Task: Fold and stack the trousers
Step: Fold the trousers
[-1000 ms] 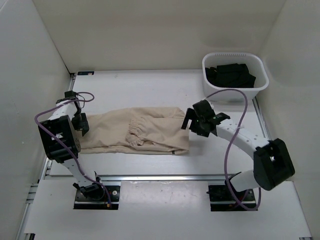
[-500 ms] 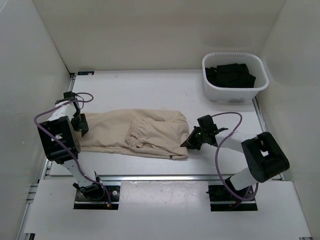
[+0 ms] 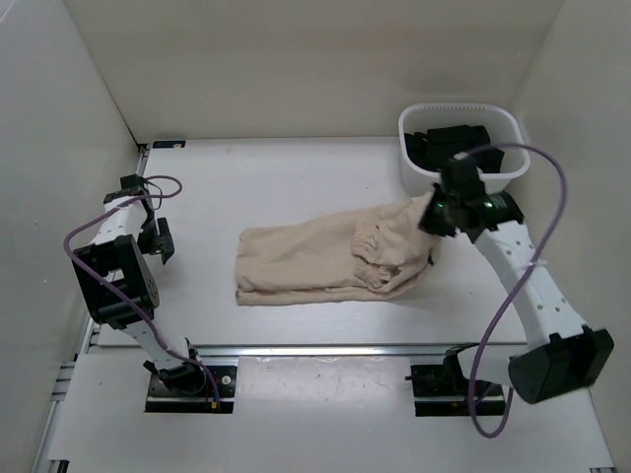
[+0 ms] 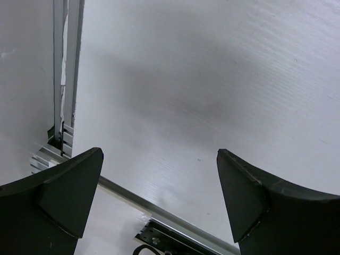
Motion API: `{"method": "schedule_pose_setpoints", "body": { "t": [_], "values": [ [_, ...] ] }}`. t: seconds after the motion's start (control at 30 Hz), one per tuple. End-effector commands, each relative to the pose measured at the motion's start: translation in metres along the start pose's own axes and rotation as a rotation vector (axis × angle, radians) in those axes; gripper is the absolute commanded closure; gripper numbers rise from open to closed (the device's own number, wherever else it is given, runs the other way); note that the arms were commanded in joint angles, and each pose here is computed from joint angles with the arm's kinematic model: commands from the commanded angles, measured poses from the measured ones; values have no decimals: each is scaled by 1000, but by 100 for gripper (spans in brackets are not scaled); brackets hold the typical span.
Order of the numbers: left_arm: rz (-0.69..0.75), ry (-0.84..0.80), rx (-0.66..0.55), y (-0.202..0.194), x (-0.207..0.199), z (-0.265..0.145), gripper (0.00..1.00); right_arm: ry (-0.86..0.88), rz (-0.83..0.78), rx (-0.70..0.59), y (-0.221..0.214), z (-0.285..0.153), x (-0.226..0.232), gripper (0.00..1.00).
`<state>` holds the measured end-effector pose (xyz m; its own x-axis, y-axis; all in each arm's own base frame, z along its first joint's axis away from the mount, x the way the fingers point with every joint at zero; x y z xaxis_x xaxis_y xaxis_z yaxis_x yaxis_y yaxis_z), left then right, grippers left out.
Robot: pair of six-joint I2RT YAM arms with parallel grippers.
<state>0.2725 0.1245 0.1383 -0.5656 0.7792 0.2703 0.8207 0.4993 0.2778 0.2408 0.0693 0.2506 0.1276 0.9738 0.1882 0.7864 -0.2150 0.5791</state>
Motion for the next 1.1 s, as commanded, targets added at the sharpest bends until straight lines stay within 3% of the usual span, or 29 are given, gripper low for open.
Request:
{"method": "schedule_pose_setpoints", "body": {
  "t": [0.0,0.07,0.1,0.2,0.23,0.33,0.4,0.63,0.9,1.07],
  "values": [
    [-18,-44,-58,10,-1,-20,0,-30,-369,71,-4,-30,52,100],
    [-15,-42,-50,9,-2,-17,0,-7,-469,129,-7,-11,101,100],
    [-15,-51,-48,9,-2,-17,0,75,-539,94,-5,-27,140,100],
    [-12,-49,-39,7,-2,-15,0,68,-723,283,-52,27,221,100],
    [-12,-49,-39,7,-2,-15,0,151,-717,198,-37,11,257,100],
    [-9,-46,-31,6,-3,-13,0,262,-765,271,-73,33,313,100],
    [-6,-44,-22,8,-5,-10,0,333,-737,313,-88,50,326,100],
    [3,-38,4,11,-9,0,0,464,-775,270,-101,72,350,100],
    [7,-26,12,7,-9,4,0,483,-924,323,-152,105,362,100],
    [7,-17,10,7,-8,4,0,482,-925,325,-155,111,362,100]
  ]
}}
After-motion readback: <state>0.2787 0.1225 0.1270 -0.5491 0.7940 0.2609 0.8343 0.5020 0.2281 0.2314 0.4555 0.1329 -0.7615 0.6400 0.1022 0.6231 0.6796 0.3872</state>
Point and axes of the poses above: each gripper's point midway between its finger pads, its own z axis out along the fingers, its own x axis along the line the jaws close on, y = z × x, the point moved 7 cm from there along -z, back along the fingers, and after that the axes turned 14 degrees about -z, right-handed, at the moved point
